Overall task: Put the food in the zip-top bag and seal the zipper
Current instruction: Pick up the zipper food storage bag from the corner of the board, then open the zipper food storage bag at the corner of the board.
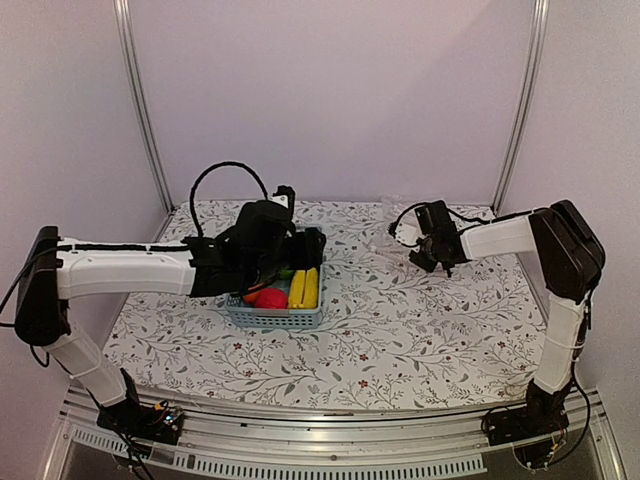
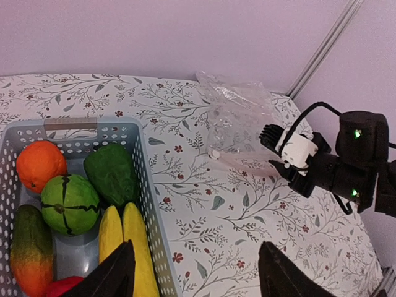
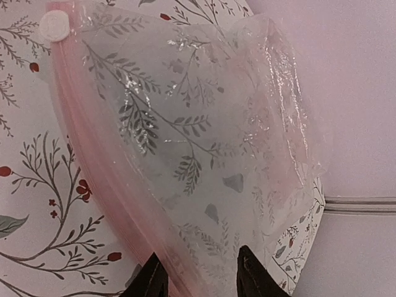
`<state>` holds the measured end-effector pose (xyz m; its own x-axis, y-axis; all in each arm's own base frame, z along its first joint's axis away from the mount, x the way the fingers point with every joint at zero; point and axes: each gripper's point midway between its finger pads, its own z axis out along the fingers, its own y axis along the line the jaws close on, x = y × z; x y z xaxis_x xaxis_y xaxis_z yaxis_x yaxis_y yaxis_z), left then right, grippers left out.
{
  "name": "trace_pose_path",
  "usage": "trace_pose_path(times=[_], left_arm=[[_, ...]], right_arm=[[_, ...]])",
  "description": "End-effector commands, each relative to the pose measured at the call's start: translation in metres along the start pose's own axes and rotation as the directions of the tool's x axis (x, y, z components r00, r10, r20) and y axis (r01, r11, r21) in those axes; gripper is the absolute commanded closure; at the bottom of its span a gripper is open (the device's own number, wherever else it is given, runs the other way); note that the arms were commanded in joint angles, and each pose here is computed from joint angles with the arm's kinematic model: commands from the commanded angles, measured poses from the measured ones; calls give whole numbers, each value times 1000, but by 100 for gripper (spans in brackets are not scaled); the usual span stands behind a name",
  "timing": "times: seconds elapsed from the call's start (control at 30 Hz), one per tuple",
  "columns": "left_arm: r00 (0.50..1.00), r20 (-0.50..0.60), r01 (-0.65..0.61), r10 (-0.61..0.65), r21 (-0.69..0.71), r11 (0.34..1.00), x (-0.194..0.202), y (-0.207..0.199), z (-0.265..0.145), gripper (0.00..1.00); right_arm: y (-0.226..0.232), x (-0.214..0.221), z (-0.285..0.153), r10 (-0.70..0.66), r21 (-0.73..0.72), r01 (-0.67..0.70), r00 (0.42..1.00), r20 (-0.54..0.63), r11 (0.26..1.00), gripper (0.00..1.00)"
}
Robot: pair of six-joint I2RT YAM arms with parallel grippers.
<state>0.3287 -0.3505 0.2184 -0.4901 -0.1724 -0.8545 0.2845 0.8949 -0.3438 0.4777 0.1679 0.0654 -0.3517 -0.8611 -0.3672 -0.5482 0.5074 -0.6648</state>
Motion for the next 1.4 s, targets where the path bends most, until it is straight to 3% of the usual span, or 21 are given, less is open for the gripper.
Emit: trace_pose_path(times=[0.0, 0.1, 0.3, 0.67, 1.1, 1.37], left_arm=[[1000, 1, -10, 10, 30, 1000, -1, -10, 3, 33], [1000, 3, 0, 0, 32, 999, 0, -11, 7, 33], [999, 9, 52, -53, 42, 998, 4, -22, 27, 32], [987, -33, 161, -160, 59, 985, 25, -60, 76, 28], [981, -44, 193, -188, 226, 955, 37, -120, 107, 29], [970, -65, 243, -236, 135, 961, 49, -122, 140, 33]], right_arm=[[-12, 2, 13, 25, 56, -24, 1000, -18, 998, 66], [-15, 5, 18, 36, 65, -34, 999, -23, 997, 69], [-20, 8, 14, 85, 26, -85, 996, -19, 996, 100], [-34, -36, -71, 374, -235, -343, 922, 100, 910, 100], [-24, -58, -112, 478, -407, -397, 870, 118, 823, 100], [-13, -75, -125, 513, -493, -394, 849, 129, 776, 100]])
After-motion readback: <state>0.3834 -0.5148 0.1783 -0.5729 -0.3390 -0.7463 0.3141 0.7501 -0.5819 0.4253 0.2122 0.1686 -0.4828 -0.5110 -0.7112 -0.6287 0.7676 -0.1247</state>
